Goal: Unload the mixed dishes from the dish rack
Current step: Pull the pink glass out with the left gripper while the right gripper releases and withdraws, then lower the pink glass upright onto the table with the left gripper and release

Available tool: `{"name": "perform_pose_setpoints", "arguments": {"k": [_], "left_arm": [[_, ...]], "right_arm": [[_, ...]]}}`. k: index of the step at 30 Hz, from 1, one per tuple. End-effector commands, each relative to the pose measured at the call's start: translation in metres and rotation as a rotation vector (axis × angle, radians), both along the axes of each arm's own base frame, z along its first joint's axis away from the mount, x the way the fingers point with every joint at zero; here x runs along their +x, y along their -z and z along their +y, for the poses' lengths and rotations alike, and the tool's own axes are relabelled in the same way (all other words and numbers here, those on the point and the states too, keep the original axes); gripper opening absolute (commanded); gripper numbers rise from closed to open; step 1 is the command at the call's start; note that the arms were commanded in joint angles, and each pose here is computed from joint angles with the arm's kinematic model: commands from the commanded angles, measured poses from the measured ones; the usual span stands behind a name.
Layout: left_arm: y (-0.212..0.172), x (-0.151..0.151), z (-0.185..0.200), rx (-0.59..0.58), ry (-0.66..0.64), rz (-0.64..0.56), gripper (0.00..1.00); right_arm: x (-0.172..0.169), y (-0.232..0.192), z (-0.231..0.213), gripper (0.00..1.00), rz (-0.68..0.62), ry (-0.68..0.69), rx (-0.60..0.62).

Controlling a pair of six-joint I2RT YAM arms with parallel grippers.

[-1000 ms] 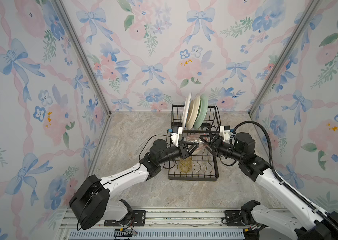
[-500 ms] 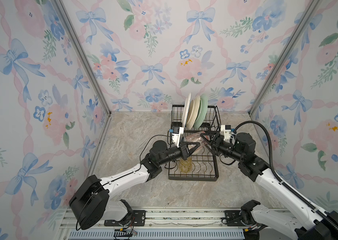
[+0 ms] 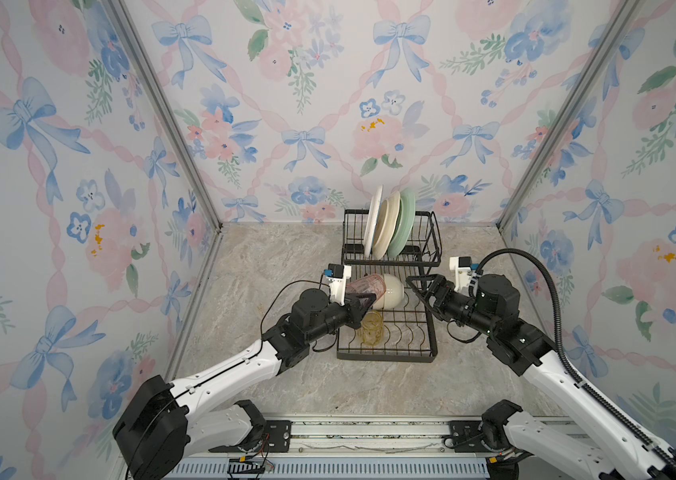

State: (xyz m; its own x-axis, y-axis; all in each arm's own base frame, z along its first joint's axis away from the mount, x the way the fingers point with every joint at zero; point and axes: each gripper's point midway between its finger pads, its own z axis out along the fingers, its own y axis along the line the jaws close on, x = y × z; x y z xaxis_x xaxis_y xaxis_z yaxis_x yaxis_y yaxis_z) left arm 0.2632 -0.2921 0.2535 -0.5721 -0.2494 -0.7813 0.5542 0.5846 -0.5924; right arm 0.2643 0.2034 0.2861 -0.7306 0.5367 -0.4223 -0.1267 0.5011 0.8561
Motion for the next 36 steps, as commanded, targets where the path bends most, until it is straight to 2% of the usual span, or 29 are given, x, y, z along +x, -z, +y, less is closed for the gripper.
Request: {"name": "perform_pose_setpoints", "arguments": {"k": [1,5,6,8,13,17,23,27,30,32,36], "left_arm": [[0.014,0.005,0.037,0.195,-0.142,-0.015,0.00],[0.030,0.010,0.078,0.367,-0.289,-0.002,0.00],[0.021,0.013,0.084,0.383,-0.321,-0.009,0.00],[0.028,0.018,0.102,0.442,-0.377,0.023,0.00],[0.039,0.033,0.130,0.452,-0.435,0.111,0.00],[0.048,0.049,0.151,0.511,-0.492,0.158,0.00],[0.067,0.078,0.187,0.625,-0.563,0.263,0.00],[0.081,0.095,0.211,0.609,-0.582,0.372,0.00],[0.085,0.108,0.234,0.628,-0.653,0.406,0.00],[0.085,0.119,0.234,0.595,-0.614,0.430,0.00],[0.082,0.137,0.250,0.629,-0.687,0.438,0.00]], "right_arm": [[-0.006,0.006,-0.016,0.86,-0.051,0.047,-0.175],[-0.012,0.012,-0.026,0.88,-0.077,0.058,-0.273],[-0.013,0.013,-0.030,0.88,-0.079,0.066,-0.300],[-0.016,0.015,-0.040,0.90,-0.086,0.085,-0.364],[-0.025,0.019,-0.058,0.96,-0.114,0.112,-0.473],[-0.032,0.026,-0.068,1.00,-0.126,0.108,-0.527],[-0.041,0.035,-0.075,0.99,-0.140,0.079,-0.592],[-0.042,0.044,-0.076,0.98,-0.141,0.077,-0.599],[-0.041,0.047,-0.074,0.97,-0.147,0.067,-0.597],[-0.042,0.050,-0.074,0.97,-0.138,0.062,-0.609],[-0.041,0.058,-0.074,0.97,-0.135,0.052,-0.628]]}}
